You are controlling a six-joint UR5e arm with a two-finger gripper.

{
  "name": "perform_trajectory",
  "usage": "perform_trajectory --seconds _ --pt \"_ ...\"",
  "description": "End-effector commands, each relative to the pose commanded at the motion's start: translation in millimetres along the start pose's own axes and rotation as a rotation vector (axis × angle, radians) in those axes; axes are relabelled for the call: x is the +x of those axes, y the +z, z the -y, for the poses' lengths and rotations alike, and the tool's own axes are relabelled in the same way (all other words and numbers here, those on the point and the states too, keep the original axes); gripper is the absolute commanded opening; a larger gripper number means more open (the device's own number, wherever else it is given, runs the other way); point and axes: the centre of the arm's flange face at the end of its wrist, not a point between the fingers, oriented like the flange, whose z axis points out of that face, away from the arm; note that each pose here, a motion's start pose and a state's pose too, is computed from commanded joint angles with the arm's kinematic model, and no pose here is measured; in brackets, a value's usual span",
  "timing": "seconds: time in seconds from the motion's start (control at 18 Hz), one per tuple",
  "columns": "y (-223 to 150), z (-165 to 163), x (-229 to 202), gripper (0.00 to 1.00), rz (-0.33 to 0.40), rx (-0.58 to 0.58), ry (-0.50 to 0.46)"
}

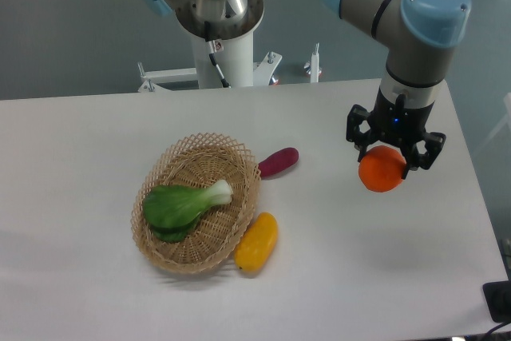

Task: Place the orange on the table
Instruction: 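Hold the orange in the gripper above the table, then move the held orange down and toward the basket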

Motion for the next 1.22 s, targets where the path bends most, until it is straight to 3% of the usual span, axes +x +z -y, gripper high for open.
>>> perform_trajectory --seconds 0.44,0.72,0.94,1.22 --pt "40.3 -2.9 -4.2 0.6 0.086 0.036 -0.004" --pt "76.1 -1.1 -15.8 0.6 0.086 0.039 -0.036" --pt "105.8 1.1 -18.8 0.6 0.081 0.041 -0.133" --pt "131.9 -3.0 -13.1 0.6 0.073 0.04 -0.16"
